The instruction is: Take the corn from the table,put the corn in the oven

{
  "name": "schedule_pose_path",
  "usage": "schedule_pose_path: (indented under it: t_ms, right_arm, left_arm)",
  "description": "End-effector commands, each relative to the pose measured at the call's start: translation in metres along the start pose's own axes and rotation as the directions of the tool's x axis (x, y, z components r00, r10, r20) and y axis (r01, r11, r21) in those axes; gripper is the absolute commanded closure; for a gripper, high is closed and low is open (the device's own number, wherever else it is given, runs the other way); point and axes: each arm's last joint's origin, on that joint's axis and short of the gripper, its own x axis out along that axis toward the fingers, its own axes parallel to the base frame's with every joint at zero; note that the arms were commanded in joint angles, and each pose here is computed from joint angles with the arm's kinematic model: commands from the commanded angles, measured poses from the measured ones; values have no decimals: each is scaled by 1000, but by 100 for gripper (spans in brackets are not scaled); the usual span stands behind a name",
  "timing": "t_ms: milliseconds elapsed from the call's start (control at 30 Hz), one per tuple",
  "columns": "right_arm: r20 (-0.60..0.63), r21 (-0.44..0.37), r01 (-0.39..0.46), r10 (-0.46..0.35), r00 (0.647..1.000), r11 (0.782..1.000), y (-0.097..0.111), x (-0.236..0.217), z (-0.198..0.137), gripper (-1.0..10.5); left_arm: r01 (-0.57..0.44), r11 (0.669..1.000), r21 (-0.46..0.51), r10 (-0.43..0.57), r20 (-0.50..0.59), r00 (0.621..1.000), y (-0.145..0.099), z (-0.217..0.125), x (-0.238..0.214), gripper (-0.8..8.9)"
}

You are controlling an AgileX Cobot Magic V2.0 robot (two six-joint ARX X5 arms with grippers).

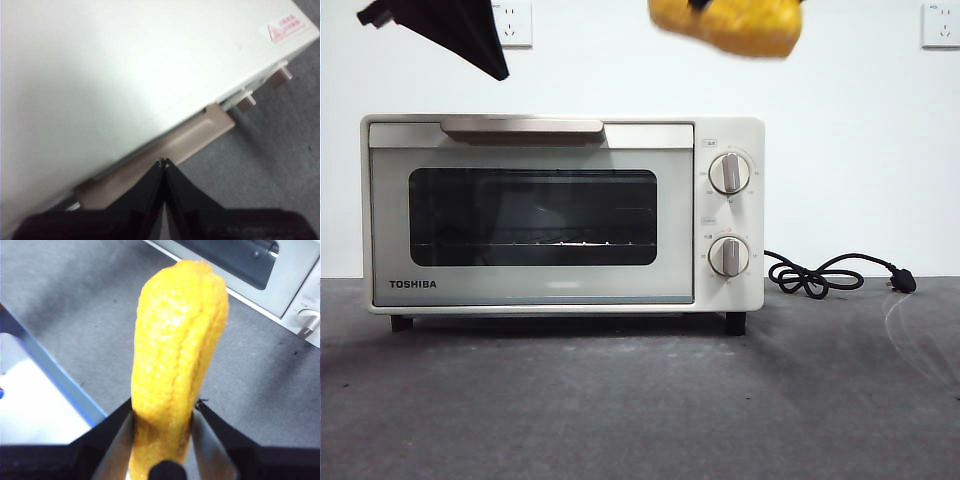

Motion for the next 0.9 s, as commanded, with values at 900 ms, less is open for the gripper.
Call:
schedule_pose_path:
  t_ms: [900]
  right_arm:
    - [67, 29, -11, 9, 998, 1000, 2, -36, -12, 958]
  left_arm:
    - [3, 1000, 0, -3, -73, 997, 7, 1, 40, 819]
